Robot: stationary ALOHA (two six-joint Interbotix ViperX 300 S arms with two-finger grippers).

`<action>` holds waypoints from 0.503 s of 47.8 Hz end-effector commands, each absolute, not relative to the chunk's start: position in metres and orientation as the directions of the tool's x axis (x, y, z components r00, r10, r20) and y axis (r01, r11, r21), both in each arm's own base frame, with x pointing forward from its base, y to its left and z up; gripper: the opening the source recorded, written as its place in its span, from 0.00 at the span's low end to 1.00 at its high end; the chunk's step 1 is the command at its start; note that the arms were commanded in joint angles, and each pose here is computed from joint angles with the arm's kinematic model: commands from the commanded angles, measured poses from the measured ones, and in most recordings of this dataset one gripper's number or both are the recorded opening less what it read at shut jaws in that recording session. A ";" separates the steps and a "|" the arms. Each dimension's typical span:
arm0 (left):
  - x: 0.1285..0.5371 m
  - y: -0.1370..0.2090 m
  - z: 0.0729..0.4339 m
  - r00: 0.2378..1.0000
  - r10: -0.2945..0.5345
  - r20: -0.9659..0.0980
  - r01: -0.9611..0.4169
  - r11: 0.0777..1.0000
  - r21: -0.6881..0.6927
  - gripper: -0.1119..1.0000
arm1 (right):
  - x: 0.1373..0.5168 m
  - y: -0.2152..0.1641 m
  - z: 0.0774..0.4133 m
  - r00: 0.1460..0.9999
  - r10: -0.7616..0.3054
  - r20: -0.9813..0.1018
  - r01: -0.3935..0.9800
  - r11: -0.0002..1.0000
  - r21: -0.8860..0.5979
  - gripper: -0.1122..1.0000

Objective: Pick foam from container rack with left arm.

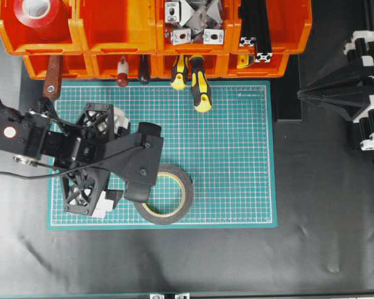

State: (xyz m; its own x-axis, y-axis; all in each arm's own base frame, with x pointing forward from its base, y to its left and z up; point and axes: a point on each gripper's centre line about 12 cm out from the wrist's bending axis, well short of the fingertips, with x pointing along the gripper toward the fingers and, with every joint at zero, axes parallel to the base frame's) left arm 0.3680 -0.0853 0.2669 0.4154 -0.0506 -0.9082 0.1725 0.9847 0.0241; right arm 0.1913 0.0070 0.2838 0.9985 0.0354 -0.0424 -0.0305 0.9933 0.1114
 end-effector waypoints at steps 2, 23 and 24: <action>0.363 -0.086 0.291 0.475 -0.066 -0.877 0.175 0.984 0.021 0.91 | 0.194 0.007 0.297 0.999 0.037 -0.012 -0.035 0.993 0.115 0.10; 0.309 -0.071 0.370 0.758 -0.141 -0.636 0.156 0.987 -0.032 0.89 | 0.190 0.007 0.303 0.999 0.037 -0.001 -0.037 0.993 0.113 0.10; 0.306 -0.069 0.373 0.775 -0.142 -0.616 0.156 0.987 -0.031 0.89 | 0.190 0.007 0.302 0.999 0.037 -0.004 -0.037 0.993 0.113 0.10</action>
State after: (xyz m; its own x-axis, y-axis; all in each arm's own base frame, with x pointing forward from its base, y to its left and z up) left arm 0.3193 -0.0755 0.3493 0.6903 -0.1281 -0.7121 0.1570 0.9873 -0.0254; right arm 0.1877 0.0069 0.2901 0.9990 0.0361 -0.0270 -0.0329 0.9934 0.1100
